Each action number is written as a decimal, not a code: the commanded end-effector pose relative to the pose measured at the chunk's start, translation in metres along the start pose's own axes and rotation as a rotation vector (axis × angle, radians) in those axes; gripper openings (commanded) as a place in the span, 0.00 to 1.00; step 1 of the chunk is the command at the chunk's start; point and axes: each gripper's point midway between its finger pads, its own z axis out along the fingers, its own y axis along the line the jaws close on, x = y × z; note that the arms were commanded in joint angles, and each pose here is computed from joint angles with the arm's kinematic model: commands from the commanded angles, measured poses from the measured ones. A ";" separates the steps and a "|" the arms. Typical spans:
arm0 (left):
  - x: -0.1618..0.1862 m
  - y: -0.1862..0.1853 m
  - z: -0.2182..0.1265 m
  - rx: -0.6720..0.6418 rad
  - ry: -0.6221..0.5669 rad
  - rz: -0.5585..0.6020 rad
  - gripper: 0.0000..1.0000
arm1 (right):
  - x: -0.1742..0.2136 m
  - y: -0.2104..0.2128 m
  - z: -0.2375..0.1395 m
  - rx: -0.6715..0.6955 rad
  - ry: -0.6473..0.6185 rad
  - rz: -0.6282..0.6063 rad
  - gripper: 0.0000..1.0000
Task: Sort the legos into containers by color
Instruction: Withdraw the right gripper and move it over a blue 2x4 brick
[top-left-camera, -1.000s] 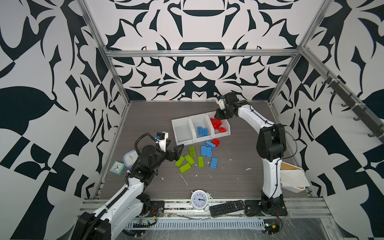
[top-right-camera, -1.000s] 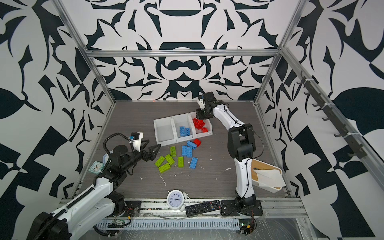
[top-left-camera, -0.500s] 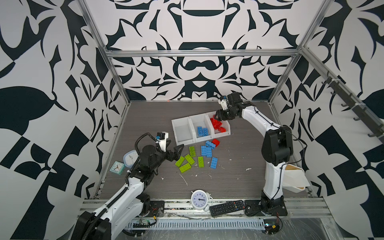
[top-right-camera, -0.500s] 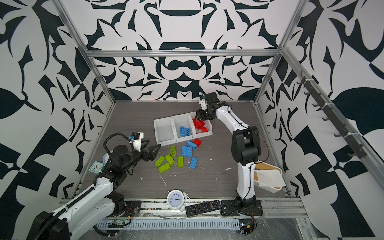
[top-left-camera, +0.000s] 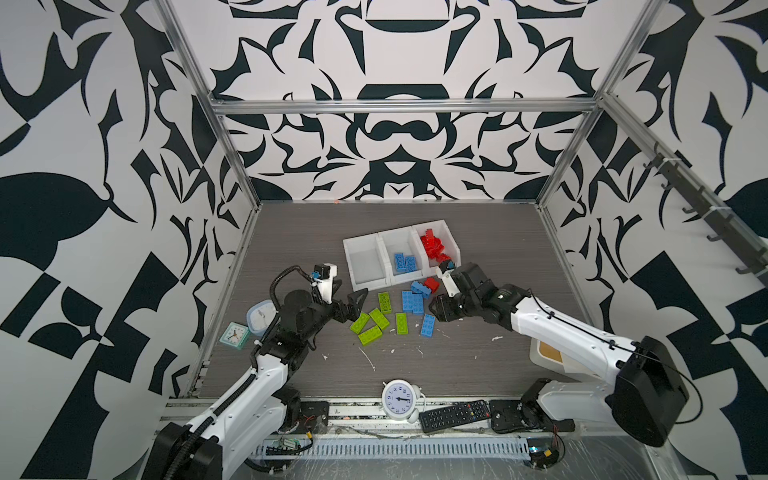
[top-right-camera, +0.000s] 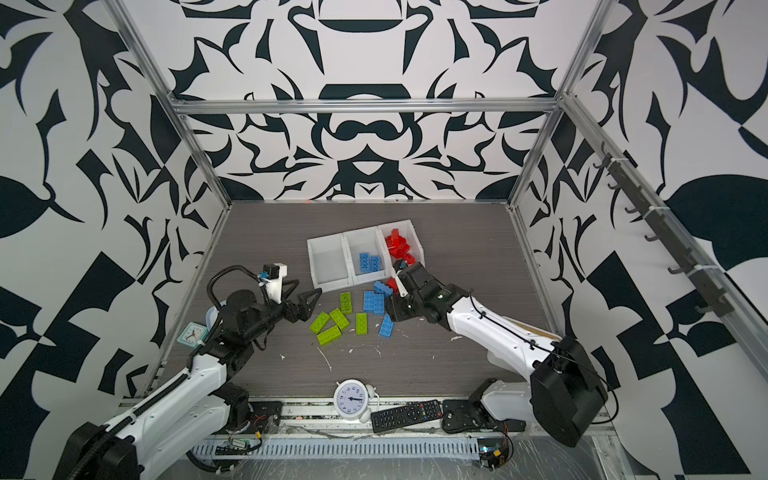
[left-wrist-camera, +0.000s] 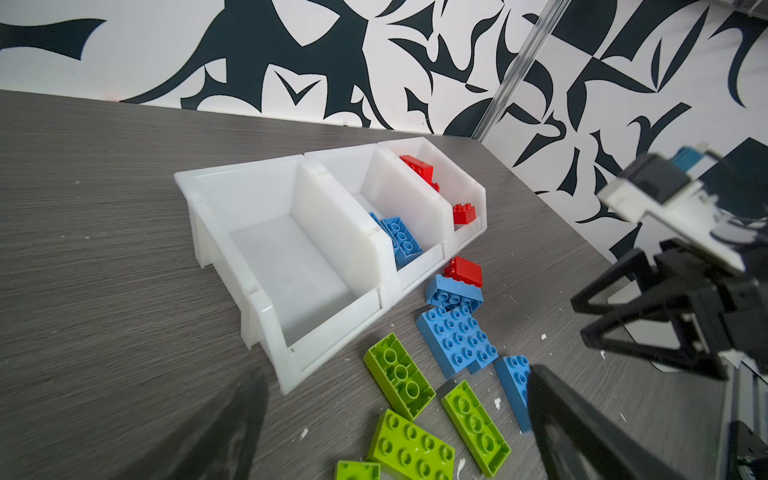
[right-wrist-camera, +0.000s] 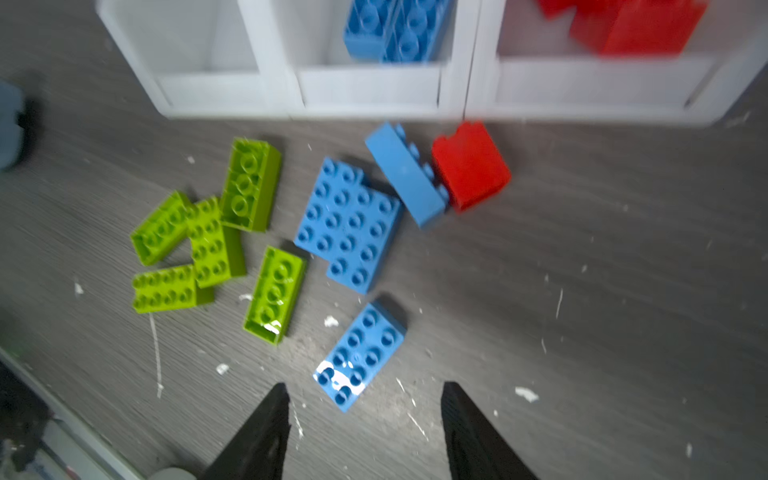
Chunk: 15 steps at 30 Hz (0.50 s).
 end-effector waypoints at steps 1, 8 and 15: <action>-0.003 -0.001 0.000 0.002 -0.007 -0.004 1.00 | -0.007 -0.003 -0.005 0.064 -0.075 0.060 0.61; -0.002 0.000 0.001 0.000 -0.005 -0.004 1.00 | 0.017 0.016 0.017 0.055 0.021 -0.020 0.62; -0.001 0.000 0.003 0.003 0.007 -0.005 1.00 | 0.019 0.022 0.035 0.079 0.051 -0.029 0.64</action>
